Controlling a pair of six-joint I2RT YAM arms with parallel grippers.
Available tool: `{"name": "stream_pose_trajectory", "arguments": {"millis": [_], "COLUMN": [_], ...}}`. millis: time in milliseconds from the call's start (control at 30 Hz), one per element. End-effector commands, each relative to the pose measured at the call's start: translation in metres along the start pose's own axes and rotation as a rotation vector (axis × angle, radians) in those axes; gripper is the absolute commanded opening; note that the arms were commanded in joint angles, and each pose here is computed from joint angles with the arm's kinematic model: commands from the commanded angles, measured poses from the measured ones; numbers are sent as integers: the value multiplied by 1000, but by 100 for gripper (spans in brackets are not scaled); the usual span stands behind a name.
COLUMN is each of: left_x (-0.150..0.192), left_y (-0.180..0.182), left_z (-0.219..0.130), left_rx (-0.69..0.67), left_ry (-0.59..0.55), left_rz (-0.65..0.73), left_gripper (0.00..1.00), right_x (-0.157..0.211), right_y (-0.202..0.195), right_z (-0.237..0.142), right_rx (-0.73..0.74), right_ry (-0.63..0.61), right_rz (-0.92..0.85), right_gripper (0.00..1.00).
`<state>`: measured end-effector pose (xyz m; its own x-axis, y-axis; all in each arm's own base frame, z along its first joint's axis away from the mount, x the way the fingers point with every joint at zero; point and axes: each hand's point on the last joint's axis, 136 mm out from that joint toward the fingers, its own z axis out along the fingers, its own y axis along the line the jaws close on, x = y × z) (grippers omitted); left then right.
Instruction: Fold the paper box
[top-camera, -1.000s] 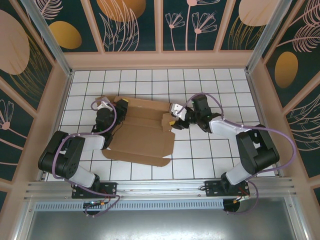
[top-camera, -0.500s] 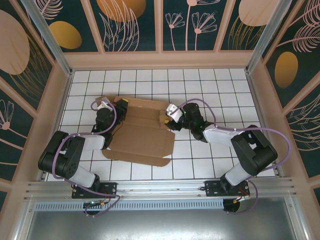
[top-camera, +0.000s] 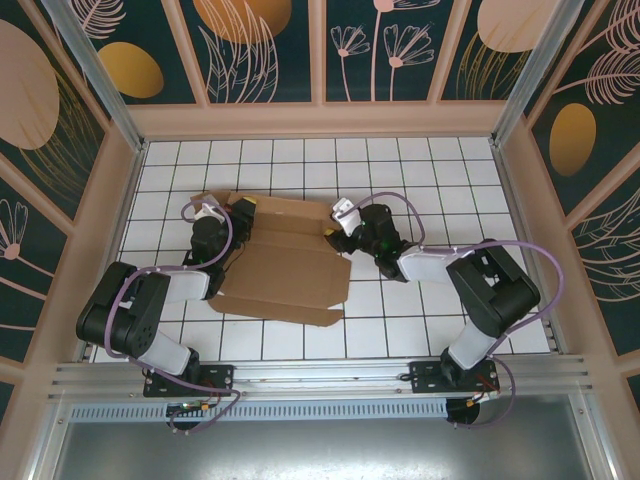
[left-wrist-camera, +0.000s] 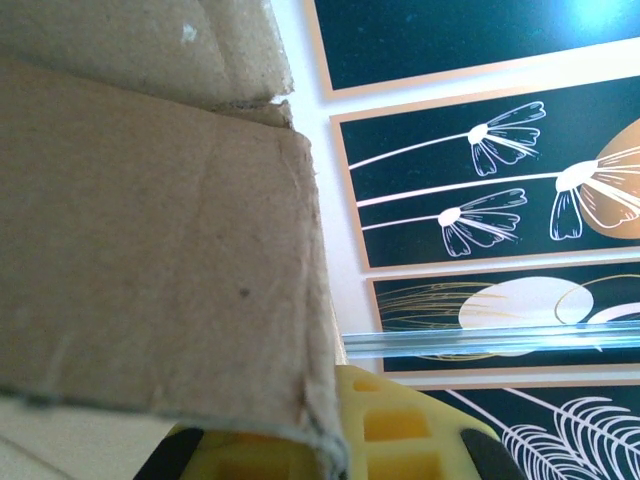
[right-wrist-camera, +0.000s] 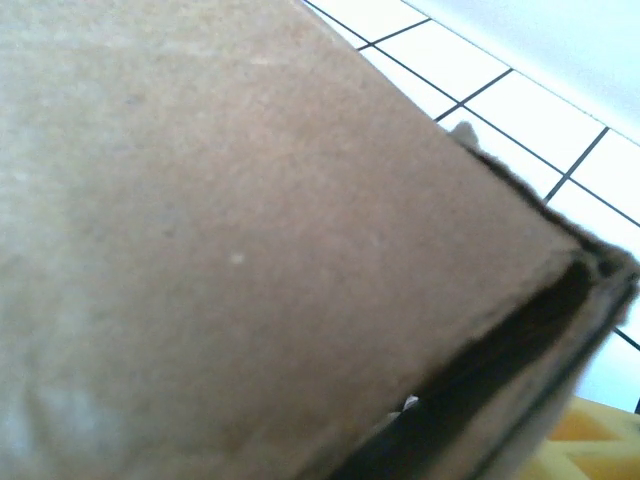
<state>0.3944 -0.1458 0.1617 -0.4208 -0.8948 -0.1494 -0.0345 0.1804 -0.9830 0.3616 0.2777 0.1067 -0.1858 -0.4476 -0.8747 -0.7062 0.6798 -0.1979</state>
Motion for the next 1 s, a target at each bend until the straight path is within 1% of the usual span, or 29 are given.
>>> {"name": "stream_pose_trajectory", "arguments": {"millis": [0,100,267,367,533,600,633,667,767,833,900,967], "left_x": [4,3,2,0,0,0,1,2,5,5,5,7], "left_y": [2,3,1,1,-9,-13,-14,-16,-21,-28,-36,-51], "left_z": [-1,-1,0,1,2,2,3,3,-3,-10,-16,-25], "left_rx": [-4,-7,-4,-16,-7,-11,-13,-13,-1,3,-5,16], "left_ry": [19,13,8,3,-1,4,7,11,30,30,27,34], "left_rz": [8,-11,-55,-78,-102,-102,-101,-98,-82,-33,34,124], "left_gripper": [0,0,0,0,0,0,2,7,30,45,54,57], "right_x": [-26,-22,-6,-4,-1,-1,-1,-1,-2,0,2,4], "right_y": [-13,-20,-31,-37,-50,-53,-54,-54,-59,-64,-70,-74], "right_z": [5,9,20,25,38,44,47,49,52,53,53,53], "right_rx": [62,103,174,212,275,288,288,289,280,266,251,218], "right_ry": [-79,-57,18,41,90,105,110,113,113,119,126,129], "right_rz": [51,73,84,82,77,79,77,70,68,67,53,34], "right_gripper": [63,61,55,50,36,33,32,30,24,18,17,14]}}
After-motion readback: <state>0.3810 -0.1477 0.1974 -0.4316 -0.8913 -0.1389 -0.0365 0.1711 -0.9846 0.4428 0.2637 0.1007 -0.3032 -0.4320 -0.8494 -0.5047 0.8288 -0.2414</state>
